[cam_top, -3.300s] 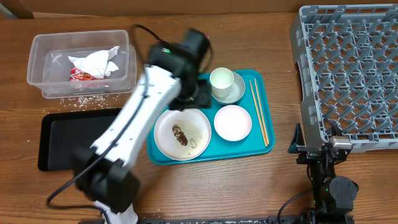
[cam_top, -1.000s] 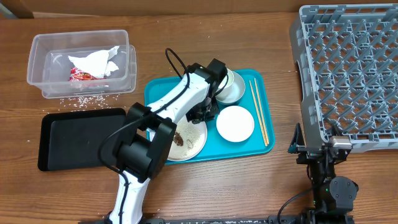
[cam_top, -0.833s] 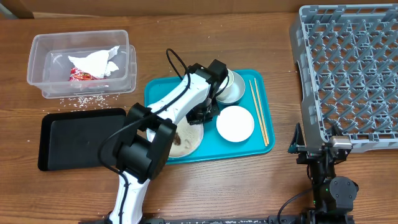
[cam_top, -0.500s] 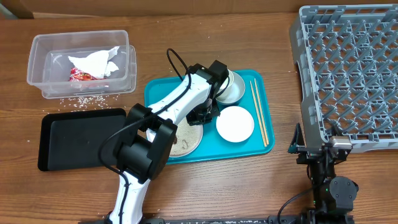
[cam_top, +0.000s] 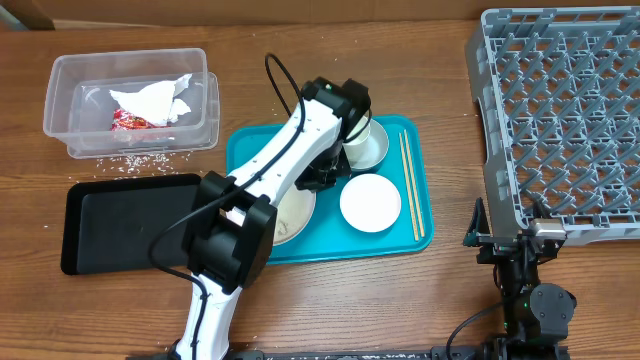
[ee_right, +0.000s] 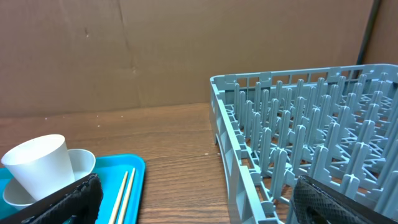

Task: Sort waste into correct bins and load items into the dishwasher
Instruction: 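Grasp the plate rim with the left gripper and lift it, then tilt the plate over the black tray to dump the food scraps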

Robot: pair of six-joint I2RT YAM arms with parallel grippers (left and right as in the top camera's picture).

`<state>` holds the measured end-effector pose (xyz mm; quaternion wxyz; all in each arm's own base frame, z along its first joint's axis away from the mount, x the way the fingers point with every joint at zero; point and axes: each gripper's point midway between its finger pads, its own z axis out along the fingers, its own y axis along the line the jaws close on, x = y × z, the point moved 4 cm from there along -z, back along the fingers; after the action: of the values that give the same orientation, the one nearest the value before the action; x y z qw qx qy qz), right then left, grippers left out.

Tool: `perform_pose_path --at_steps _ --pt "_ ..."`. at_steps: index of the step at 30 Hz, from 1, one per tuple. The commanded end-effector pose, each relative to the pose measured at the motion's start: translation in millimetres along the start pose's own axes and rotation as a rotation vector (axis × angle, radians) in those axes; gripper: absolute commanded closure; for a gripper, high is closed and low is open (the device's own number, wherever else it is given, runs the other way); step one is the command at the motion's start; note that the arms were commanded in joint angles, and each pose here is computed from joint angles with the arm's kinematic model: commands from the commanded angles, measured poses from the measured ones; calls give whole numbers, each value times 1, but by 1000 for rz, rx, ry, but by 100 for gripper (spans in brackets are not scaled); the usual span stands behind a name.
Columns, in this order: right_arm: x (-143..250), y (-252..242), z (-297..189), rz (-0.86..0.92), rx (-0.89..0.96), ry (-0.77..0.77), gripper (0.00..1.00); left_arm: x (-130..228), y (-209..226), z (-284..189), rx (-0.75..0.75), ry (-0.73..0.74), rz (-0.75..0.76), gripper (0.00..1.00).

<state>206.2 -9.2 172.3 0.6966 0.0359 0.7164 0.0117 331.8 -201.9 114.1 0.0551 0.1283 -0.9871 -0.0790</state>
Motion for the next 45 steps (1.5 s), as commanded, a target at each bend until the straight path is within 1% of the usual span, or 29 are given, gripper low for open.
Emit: perform_pose_path --at_steps 1,9,16,23,27,31,35,38,45 --pt "2 -1 0 -4 5 -5 0 -12 8 -14 -12 -34 4 96" --pt "2 -1 0 -4 5 -5 0 -24 36 -28 -31 1 -33 96" --pt "2 -1 0 -4 5 -5 0 -41 76 -37 -36 46 -117 96" --pt "2 -1 0 -4 5 -5 0 -58 129 -65 49 2 -221 96" --pt "2 -1 0 -4 5 -5 0 -61 156 -87 129 -44 -275 96" --pt "2 -1 0 -4 5 -5 0 -67 180 -101 230 -74 -287 96" --pt "2 -1 0 -4 5 -5 0 -73 200 -99 285 -55 -302 96" --pt "2 -1 0 -4 5 -5 0 -77 214 -95 293 -45 -338 96" --pt "2 -1 0 -4 5 -5 0 -84 229 -84 319 -35 -361 96"
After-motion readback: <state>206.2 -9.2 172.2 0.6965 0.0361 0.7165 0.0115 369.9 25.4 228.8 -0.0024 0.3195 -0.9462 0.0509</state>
